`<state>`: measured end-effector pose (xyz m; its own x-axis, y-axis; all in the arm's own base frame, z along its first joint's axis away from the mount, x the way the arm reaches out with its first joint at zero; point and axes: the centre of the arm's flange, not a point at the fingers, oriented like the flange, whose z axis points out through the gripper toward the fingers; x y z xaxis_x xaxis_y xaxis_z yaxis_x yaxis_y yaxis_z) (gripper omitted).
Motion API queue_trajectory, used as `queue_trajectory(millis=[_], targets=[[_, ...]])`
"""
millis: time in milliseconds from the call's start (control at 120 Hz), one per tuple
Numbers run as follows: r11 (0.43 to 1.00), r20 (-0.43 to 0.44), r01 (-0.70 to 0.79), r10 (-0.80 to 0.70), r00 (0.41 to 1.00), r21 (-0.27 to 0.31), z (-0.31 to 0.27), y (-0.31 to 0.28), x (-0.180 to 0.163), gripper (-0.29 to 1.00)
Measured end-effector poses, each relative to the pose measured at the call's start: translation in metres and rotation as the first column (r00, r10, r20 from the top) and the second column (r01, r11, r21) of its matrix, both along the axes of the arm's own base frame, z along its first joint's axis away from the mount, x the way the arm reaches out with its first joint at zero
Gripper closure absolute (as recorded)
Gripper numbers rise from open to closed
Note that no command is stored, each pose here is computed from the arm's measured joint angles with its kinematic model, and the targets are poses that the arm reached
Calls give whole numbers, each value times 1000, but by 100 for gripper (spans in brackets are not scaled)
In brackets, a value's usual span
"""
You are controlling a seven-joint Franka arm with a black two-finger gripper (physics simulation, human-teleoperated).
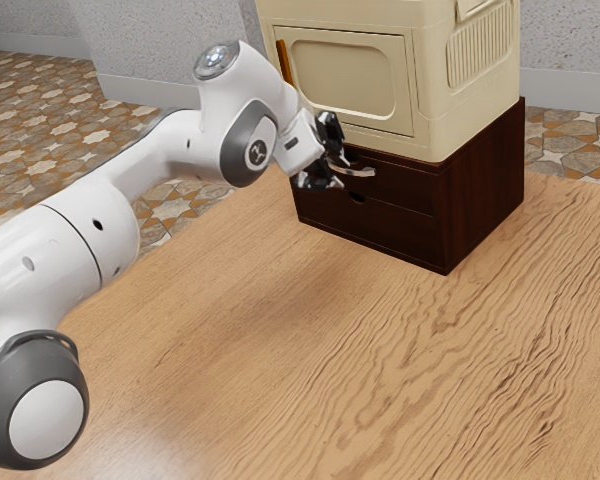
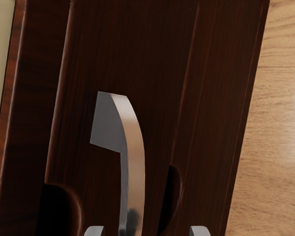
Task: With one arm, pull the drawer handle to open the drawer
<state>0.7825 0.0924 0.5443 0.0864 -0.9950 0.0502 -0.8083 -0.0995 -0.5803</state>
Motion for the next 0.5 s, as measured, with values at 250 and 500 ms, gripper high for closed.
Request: queue_trajectory(millis=[250,500], targets=[[1000,5,9,-9,1000,-7,2,-7,0,63],[1000,5,-4,4,1000,-7,3,2,-2,66]])
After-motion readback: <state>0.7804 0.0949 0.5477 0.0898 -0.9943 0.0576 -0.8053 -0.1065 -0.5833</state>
